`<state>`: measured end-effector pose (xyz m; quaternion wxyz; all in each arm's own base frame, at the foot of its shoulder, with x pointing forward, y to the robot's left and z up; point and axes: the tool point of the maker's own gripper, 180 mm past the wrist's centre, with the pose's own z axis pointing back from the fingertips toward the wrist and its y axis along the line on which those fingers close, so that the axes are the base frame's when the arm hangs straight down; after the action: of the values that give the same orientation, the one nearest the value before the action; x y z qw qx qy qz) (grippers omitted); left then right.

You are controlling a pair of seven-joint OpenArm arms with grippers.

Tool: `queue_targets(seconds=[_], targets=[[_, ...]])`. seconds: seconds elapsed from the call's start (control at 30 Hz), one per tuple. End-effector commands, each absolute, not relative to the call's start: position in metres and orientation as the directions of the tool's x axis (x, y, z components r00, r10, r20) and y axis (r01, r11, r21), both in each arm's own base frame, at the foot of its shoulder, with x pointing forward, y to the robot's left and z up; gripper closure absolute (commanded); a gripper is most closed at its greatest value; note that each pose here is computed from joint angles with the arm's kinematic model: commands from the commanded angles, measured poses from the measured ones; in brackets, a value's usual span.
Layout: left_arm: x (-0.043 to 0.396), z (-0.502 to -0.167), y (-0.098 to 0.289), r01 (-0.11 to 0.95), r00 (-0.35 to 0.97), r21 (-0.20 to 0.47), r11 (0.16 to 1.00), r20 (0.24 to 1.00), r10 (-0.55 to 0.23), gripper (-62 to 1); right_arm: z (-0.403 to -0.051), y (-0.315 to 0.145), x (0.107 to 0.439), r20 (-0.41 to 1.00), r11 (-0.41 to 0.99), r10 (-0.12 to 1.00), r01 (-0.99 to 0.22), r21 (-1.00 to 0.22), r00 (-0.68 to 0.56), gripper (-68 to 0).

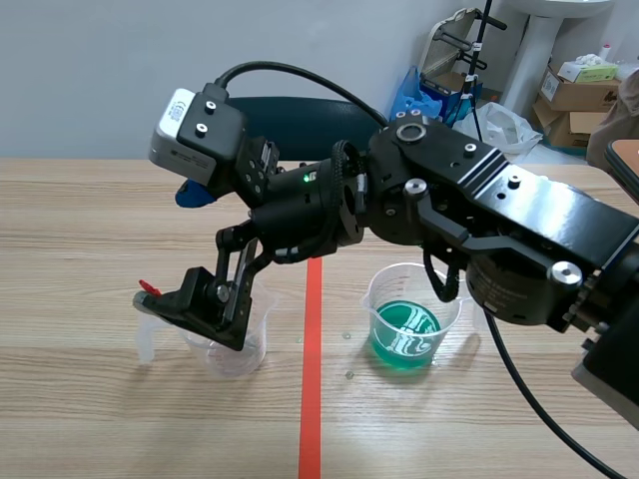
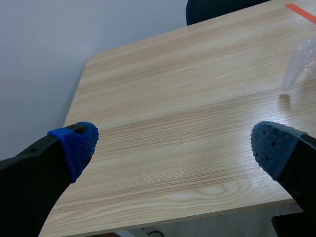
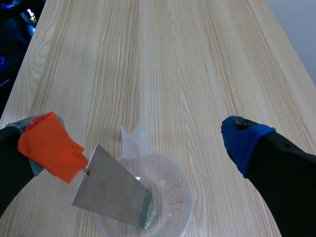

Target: Do the redox reaction experiment

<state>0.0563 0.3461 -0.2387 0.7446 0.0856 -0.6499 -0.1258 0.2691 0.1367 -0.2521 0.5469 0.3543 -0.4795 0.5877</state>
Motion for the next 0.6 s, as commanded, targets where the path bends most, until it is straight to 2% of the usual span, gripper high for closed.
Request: queue_targets(seconds=[0.0, 0.27, 0.4, 0.57], targets=[[0.056, -0.235, 0.345, 0.067, 0.106, 0.289, 0.955, 0.95, -0.294, -62.3, -0.247, 0.14, 0.262, 0.952, 0.047, 0.267, -0.985, -0.165, -0.146, -67.9], [0.056, -0.235, 0.345, 0.068, 0.106, 0.286, 0.956, 0.951, -0.292, -62.3, -0.246, 0.132, 0.226, 0.97, 0.036, 0.212, -0.99, -0.133, -0.122, -67.9], [0.054, -0.243, 0.338, 0.112, 0.131, 0.294, 0.949, 0.942, -0.308, -62.3, -0.228, 0.116, 0.228, 0.974, 0.148, 0.174, -0.974, -0.171, -0.144, -67.9], [0.063, -0.249, 0.323, 0.126, 0.078, 0.312, 0.942, 0.943, -0.323, -62.3, -0.21, 0.084, 0.236, 0.978, 0.303, 0.143, -0.934, -0.188, -0.151, -67.9]])
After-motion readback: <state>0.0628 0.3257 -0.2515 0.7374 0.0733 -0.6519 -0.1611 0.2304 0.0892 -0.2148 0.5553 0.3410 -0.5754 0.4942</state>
